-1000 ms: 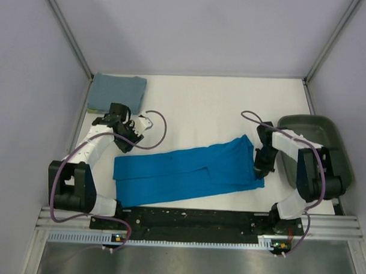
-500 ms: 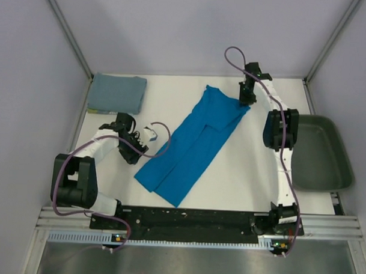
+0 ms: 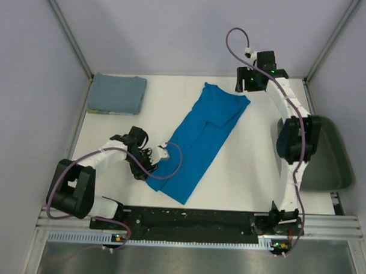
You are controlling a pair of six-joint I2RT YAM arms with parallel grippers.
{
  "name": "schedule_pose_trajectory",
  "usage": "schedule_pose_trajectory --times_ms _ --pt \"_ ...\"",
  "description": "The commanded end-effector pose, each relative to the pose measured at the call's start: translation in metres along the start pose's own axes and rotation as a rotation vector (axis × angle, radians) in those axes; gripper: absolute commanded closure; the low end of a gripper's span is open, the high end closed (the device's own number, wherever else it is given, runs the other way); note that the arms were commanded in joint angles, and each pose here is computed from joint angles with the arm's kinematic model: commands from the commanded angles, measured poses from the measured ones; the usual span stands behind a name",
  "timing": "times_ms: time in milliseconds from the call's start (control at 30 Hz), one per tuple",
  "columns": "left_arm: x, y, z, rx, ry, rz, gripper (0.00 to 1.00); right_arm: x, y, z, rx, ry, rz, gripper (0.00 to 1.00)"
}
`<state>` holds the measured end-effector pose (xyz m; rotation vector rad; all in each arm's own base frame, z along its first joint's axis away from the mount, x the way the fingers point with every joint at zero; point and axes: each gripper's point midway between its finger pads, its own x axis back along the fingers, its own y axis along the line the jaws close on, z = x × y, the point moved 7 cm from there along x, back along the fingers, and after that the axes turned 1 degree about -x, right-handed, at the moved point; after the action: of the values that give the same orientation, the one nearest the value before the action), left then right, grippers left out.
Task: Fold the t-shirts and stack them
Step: Rotate the tshirt 60 degrees
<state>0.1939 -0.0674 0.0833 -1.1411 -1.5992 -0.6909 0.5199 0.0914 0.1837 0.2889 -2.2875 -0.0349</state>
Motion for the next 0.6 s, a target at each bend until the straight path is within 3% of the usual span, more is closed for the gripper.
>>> schedule_pose_trajectory --times_ms 0,167,300,367,400,567 --pt "0.013 -0.025 0.016 -0.045 -0.010 0.065 0.55 0.130 0.067 -0.033 0.259 -0.335 -0.263 0.33" --pt "0.054 -0.010 0.021 -0.053 -0.042 -0.033 0.53 0.178 0.151 0.064 0.666 -0.385 -0.536 0.29" --pt "0.082 -0.005 0.001 -0.194 -0.136 -0.044 0.46 0.192 0.213 0.167 1.006 -0.439 -0.806 0.29" --pt "0.081 -0.011 -0.005 -0.307 -0.201 0.006 0.31 0.191 0.233 0.215 1.151 -0.452 -0.893 0.29" --pt "0.077 -0.014 -0.006 -0.379 -0.225 0.033 0.29 0.192 0.246 0.234 1.211 -0.443 -0.937 0.29" --pt "0.046 -0.017 0.005 -0.597 -0.163 0.078 0.26 0.187 0.284 0.309 1.442 -0.312 -1.022 0.29"
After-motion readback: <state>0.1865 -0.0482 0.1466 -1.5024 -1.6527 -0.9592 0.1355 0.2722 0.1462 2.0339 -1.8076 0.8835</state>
